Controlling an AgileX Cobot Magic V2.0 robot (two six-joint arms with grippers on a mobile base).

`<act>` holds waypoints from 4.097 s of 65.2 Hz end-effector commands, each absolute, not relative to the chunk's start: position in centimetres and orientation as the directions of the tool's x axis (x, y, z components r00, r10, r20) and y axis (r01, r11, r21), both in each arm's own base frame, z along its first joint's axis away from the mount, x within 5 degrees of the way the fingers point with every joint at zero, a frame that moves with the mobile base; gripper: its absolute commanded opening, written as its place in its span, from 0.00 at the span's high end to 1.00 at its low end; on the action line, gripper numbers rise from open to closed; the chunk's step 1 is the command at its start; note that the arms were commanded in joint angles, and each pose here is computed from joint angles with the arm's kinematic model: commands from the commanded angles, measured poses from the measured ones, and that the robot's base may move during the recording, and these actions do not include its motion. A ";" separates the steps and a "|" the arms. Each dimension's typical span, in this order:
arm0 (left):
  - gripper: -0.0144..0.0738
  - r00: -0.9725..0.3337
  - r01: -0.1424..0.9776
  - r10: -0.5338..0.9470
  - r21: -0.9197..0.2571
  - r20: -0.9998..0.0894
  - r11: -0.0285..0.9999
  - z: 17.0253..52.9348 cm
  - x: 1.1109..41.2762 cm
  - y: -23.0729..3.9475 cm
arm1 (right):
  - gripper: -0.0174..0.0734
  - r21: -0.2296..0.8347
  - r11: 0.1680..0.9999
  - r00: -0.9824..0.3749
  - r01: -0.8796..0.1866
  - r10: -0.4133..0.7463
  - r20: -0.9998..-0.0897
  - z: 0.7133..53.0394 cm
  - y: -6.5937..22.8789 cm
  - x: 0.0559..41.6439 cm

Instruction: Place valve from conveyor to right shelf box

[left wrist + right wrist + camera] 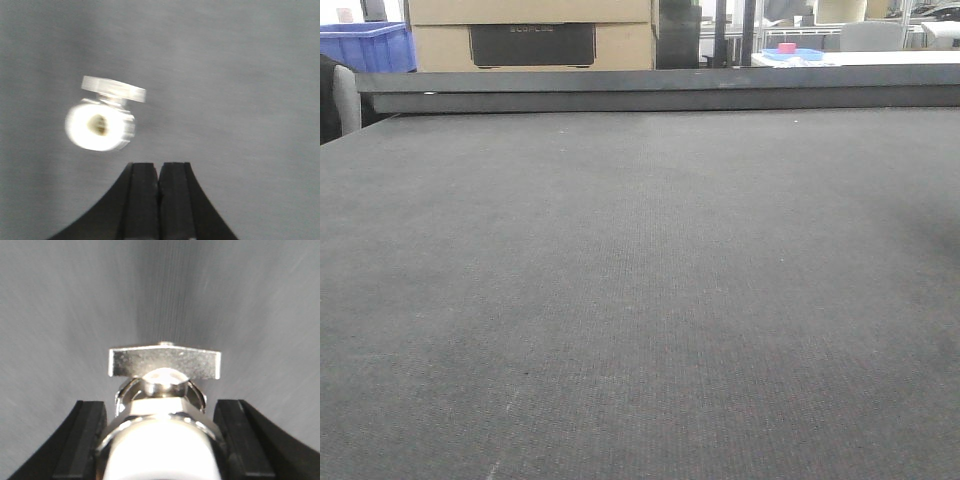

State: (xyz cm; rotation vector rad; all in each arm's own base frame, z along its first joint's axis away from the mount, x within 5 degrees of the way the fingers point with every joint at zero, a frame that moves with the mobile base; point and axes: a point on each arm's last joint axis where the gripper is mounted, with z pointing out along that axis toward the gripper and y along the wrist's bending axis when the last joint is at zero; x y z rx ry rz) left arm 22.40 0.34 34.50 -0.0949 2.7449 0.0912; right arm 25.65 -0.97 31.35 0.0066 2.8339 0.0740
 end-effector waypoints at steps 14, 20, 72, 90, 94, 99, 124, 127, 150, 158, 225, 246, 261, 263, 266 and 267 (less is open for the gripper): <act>0.52 -0.953 -0.002 0.048 0.165 -0.298 0.986 33.0 24.4 1.0 | 0.98 0.037 0.999 -0.928 -0.003 0.011 -0.372 33.3 -1.1 24.8; 0.33 -0.964 0.008 0.051 0.165 -0.260 0.986 32.1 25.1 1.0 | 0.99 0.038 0.999 -0.933 -0.003 0.011 -0.360 33.2 -1.1 24.7; 0.28 -0.982 -0.023 -0.008 0.079 -0.190 0.997 25.2 26.9 3.2 | 0.99 0.037 0.999 -0.929 -0.003 0.011 -0.371 33.2 -1.1 24.8; 0.39 -0.979 -0.021 -0.005 0.079 -0.206 0.997 24.4 26.8 3.2 | 0.99 0.037 0.999 -0.925 -0.002 0.012 -0.379 33.3 -1.1 24.9; 0.45 -0.976 -0.021 -0.004 0.079 -0.216 0.997 24.4 26.8 3.2 | 0.99 0.037 0.999 -0.925 -0.002 0.012 -0.379 33.3 -1.1 24.9; 0.54 -0.974 -0.021 -0.003 0.080 -0.228 0.997 24.5 27.0 3.2 | 0.99 0.037 0.999 -0.925 -0.002 0.012 -0.379 33.3 -1.1 24.9; 0.96 -0.975 -0.022 -0.004 0.080 -0.222 0.997 24.7 26.8 3.2 | 0.99 0.036 0.999 -0.913 -0.002 0.013 -0.408 33.6 -1.1 24.9; 0.96 -0.973 -0.024 -0.005 0.079 -0.232 0.997 25.1 26.7 3.2 | 0.99 0.036 0.999 -0.911 -0.002 0.013 -0.412 33.7 -1.1 24.8; 0.96 -0.762 0.032 -0.006 -0.046 -0.648 0.998 33.0 23.6 1.2 | 0.99 0.037 0.999 -0.822 0.000 0.021 -0.569 35.6 -0.9 23.4; 0.96 -0.630 0.065 -0.060 -0.129 -0.774 0.990 34.7 21.6 0.2 | 0.99 0.038 0.999 -0.747 0.005 0.030 -0.664 35.5 -0.8 22.0; 0.96 -0.223 0.037 -0.091 -0.102 -0.971 0.994 32.7 9.3 -0.5 | 0.99 0.016 1.000 -0.350 0.021 0.022 -0.936 32.6 -0.2 9.5; 0.96 -0.218 0.035 -0.091 -0.102 -0.972 0.994 32.7 9.4 -0.5 | 0.99 0.016 1.000 -0.344 0.021 0.022 -0.939 32.6 -0.2 9.5; 0.96 -0.218 0.047 -0.079 -0.091 -0.973 0.995 32.7 9.4 -0.6 | 0.99 0.016 1.000 -0.342 0.021 0.022 -0.939 32.7 -0.2 9.5; 0.96 -0.218 0.047 -0.079 -0.091 -0.973 0.995 32.7 9.4 -0.6 | 0.99 0.016 1.000 -0.342 0.021 0.022 -0.939 32.7 -0.2 9.5; 0.96 -0.218 0.047 -0.079 -0.091 -0.973 0.995 32.7 9.4 -0.6 | 0.99 0.016 1.000 -0.342 0.021 0.022 -0.939 32.7 -0.2 9.5; 0.96 -0.218 0.047 -0.079 -0.091 -0.973 0.995 32.7 9.4 -0.6 | 0.99 0.016 1.000 -0.342 0.021 0.022 -0.939 32.7 -0.2 9.5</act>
